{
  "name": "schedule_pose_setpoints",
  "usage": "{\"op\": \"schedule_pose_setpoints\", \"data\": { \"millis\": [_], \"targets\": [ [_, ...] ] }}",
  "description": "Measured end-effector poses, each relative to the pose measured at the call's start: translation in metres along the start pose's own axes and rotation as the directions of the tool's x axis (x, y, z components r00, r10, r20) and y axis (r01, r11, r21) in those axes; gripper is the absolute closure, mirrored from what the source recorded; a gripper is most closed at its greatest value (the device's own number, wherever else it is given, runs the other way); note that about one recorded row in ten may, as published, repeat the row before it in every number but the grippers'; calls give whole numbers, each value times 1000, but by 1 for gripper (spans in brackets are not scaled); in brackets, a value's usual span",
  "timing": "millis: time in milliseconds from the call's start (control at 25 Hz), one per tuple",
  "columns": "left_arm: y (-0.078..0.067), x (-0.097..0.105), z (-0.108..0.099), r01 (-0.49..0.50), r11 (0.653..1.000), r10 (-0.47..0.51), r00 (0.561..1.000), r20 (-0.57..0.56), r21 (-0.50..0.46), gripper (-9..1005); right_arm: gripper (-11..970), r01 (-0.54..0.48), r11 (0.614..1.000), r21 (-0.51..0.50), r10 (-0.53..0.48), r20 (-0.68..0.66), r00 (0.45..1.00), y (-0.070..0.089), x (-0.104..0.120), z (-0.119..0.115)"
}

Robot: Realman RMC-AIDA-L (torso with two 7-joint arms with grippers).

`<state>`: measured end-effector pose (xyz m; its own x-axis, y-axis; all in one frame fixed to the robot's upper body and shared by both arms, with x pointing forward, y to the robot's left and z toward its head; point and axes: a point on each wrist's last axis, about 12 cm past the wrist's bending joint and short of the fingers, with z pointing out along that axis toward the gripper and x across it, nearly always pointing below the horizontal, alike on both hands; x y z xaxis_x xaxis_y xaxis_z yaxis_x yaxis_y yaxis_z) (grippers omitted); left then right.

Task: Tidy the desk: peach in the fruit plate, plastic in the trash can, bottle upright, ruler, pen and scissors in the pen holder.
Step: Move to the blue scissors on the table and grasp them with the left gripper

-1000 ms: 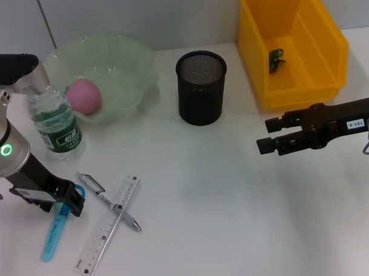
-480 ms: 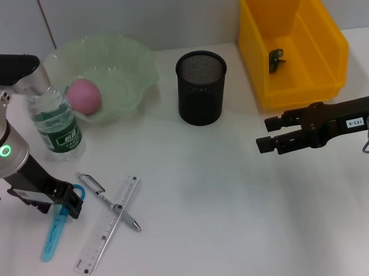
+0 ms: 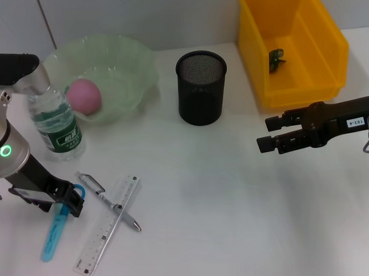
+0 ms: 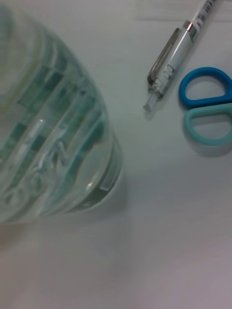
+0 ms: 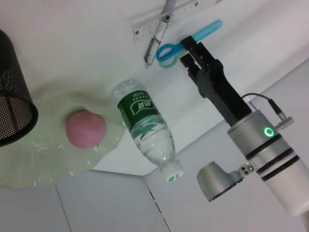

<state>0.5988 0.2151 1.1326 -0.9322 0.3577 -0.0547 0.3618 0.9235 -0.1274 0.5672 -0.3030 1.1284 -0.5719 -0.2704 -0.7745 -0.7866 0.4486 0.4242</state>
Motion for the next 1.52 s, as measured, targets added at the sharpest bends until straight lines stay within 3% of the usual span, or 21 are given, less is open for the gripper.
{"op": "schedule_pose_setpoints", "data": {
  "millis": [800,1040,1520],
  "targets": [
    [-4,-2,3,-34,999,34,999,1,-27,391,134,-1,1000,-2,1,0,1000,0,-2,1],
    [-5,-3,3,-40,999,40,999,-3,-30,575,134,-1,1000,-2,1,-1,1000,0,-2,1],
    [-9,-4,4,-82,995,81,997,-5,-64,590,135,1,1000,-2,-1,-1,1000,0,-3,1]
  ]
}}
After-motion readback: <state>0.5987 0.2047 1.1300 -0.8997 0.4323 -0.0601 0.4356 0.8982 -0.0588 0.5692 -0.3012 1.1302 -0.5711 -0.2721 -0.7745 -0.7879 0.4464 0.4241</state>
